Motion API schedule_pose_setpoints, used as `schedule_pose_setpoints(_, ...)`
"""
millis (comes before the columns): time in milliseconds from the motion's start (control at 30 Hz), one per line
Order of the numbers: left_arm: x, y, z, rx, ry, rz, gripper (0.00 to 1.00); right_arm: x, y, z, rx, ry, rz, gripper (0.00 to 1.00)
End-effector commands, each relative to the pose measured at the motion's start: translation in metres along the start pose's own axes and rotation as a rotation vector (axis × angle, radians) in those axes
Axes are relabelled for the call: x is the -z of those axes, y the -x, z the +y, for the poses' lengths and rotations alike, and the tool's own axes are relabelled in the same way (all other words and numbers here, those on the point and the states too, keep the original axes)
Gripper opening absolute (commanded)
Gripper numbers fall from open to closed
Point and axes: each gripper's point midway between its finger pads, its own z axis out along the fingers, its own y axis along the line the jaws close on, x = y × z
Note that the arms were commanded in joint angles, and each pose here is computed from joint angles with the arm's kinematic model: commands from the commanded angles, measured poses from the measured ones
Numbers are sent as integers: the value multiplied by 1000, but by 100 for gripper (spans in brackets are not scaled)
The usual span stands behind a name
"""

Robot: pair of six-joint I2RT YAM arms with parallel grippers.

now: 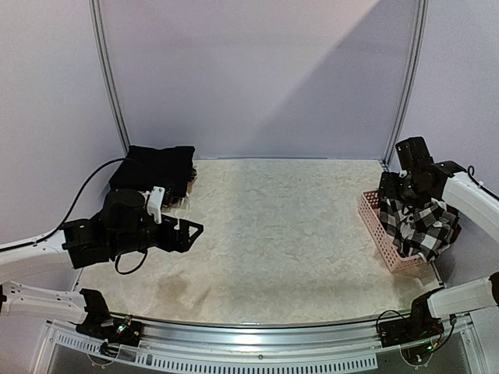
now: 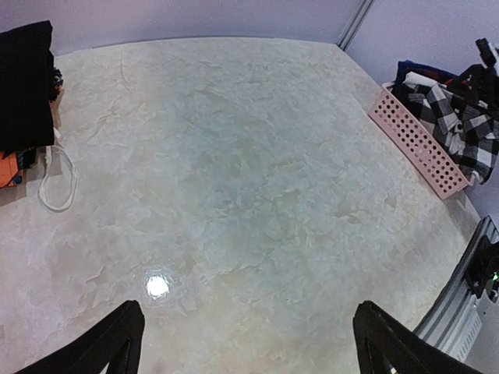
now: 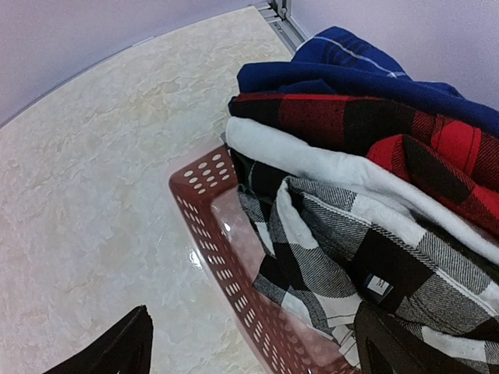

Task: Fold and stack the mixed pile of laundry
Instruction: Pick up the crumpled shirt from the bin.

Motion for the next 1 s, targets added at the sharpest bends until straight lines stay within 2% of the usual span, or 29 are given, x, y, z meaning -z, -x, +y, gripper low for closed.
schedule_pose_setpoints(0, 3, 7, -14, -19, -58, -18, 95, -14, 9, -4, -37, -4, 3, 89)
schedule_pose_setpoints(433, 12, 4, -9, -4, -63, -43, 93, -54, 8, -9, -47, 0, 68, 75)
schedule_pose_setpoints(567, 8, -1, -9, -6, -69, -40, 93, -60, 13, -10, -34, -18, 62, 66)
schedule_pose_setpoints(767, 8, -2, -11, -18, -79, -23, 91, -62, 32, -5, -21, -30, 40, 67)
schedule_pose_setpoints(967, 20, -4, -7, -1, -92, -54, 91, -72, 30, -6, 0, -61, 69, 64)
